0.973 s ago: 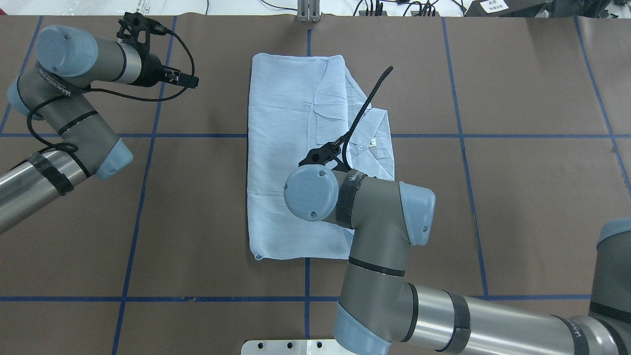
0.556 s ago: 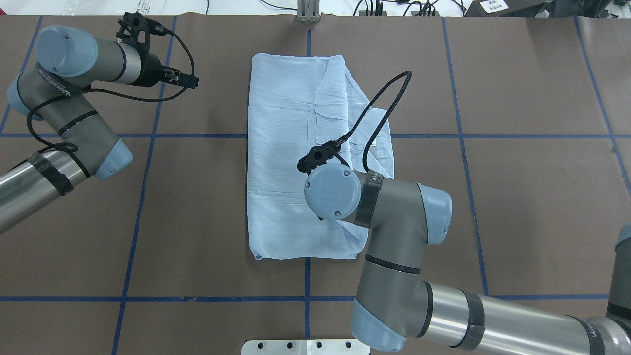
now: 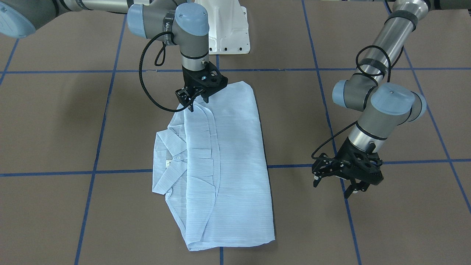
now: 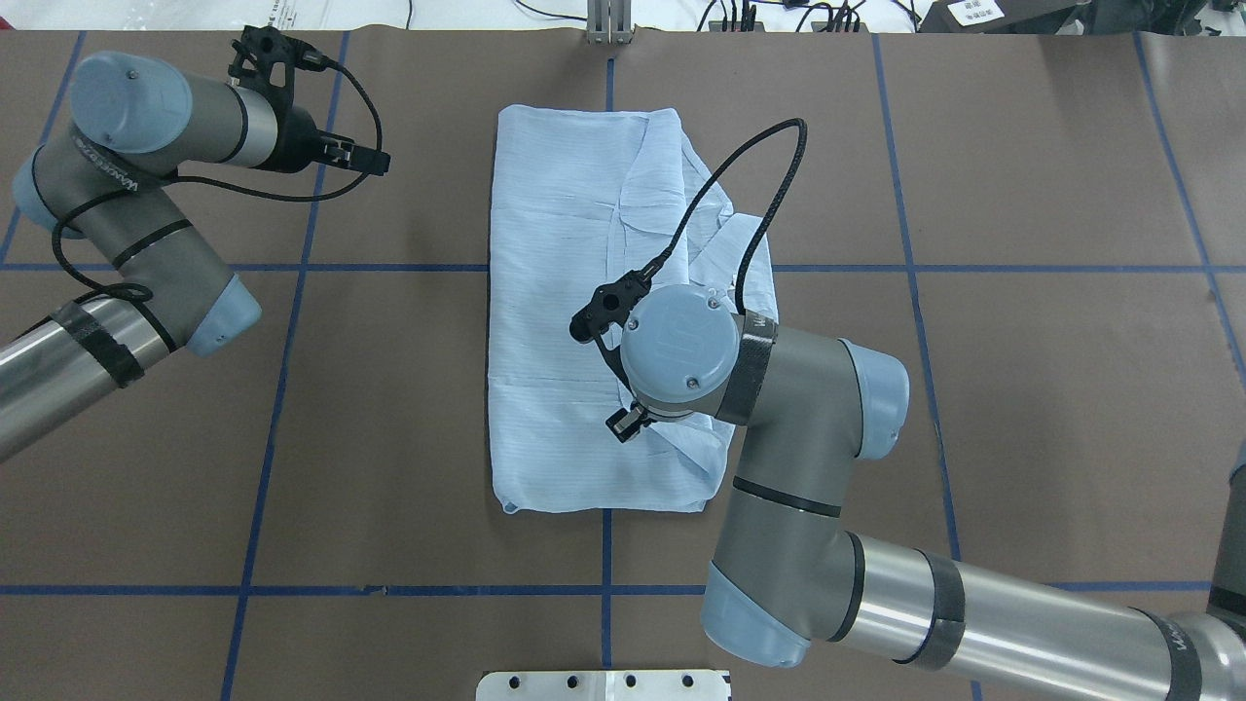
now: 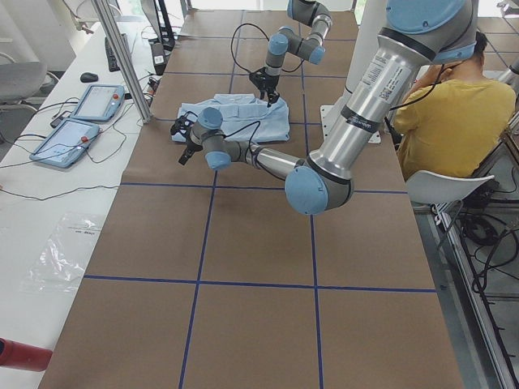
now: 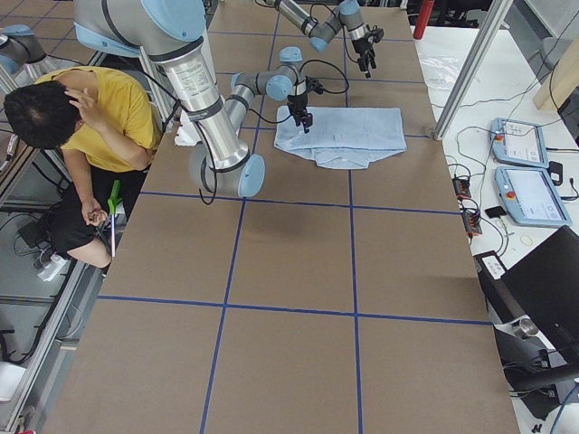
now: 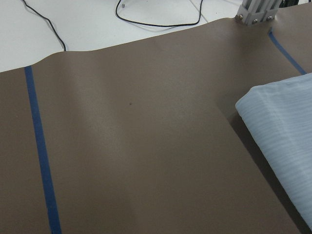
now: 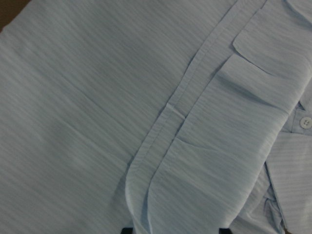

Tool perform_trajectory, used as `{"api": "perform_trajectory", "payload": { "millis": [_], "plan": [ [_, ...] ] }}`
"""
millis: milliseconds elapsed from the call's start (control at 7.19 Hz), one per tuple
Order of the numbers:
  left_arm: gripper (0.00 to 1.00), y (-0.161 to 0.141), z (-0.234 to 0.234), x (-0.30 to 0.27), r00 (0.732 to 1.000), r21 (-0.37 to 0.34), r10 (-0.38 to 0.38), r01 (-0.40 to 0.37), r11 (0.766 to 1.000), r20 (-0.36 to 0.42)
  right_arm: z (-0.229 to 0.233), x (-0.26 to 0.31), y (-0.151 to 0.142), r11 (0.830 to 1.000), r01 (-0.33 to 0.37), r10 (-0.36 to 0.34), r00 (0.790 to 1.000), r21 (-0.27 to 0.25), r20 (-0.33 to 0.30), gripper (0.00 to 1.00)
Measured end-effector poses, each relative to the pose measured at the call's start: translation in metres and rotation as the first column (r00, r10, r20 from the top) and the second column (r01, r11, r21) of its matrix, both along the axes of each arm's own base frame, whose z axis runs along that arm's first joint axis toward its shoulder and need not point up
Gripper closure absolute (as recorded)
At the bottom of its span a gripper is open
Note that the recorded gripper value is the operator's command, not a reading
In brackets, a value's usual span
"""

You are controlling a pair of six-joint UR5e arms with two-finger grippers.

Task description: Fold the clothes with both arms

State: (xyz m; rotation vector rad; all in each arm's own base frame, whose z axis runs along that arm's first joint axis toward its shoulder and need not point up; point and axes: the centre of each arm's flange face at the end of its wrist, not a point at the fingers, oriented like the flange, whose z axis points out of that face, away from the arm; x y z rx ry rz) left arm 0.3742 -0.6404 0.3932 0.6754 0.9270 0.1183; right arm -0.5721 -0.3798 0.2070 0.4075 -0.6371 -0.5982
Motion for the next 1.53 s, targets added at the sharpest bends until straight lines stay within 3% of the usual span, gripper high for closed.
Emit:
{"api": "perform_trajectory", "payload": {
  "millis": [278,417,556,695,973,1251,1390,1530],
  "plan": [
    [0.0,0.0,0.001,0.0,1.0,-0.001,0.0,0.0,1.0,0.001,0.009,-0.009,0.01,0.999,0.05,-0.05,0.999,0.018,-0.021,0.5],
    [0.0,0.0,0.001,0.0,1.0,-0.002,0.0,0.0,1.0,0.001,0.012,-0.013,0.016,0.997,0.067,-0.066,0.997,0.024,-0.03,0.61],
    [0.0,0.0,0.002,0.0,1.0,-0.002,0.0,0.0,1.0,0.001,0.015,-0.017,0.019,0.997,0.078,-0.077,0.996,0.027,-0.039,0.85],
    [0.0,0.0,0.002,0.0,1.0,-0.002,0.0,0.0,1.0,0.001,0.018,-0.02,0.021,0.996,0.084,-0.082,0.996,0.027,-0.046,1.0],
    [0.0,0.0,0.002,0.0,1.0,-0.002,-0.001,0.001,1.0,0.001,0.015,-0.018,0.021,0.996,0.083,-0.081,0.996,0.027,-0.046,1.0],
    [0.0,0.001,0.002,0.0,1.0,-0.003,-0.001,0.001,1.0,0.001,0.007,0.012,0.009,0.999,0.03,-0.03,0.999,0.023,-0.013,1.0],
    [0.0,0.0,0.001,0.0,1.0,-0.002,-0.001,0.001,1.0,0.0,0.016,0.038,0.009,1.0,-0.022,0.022,1.0,-0.004,0.004,1.0],
    [0.0,0.0,0.001,0.0,1.0,-0.002,-0.001,0.001,1.0,-0.001,0.032,0.066,0.015,0.992,-0.105,0.106,0.994,-0.066,0.019,1.0]
  ]
}}
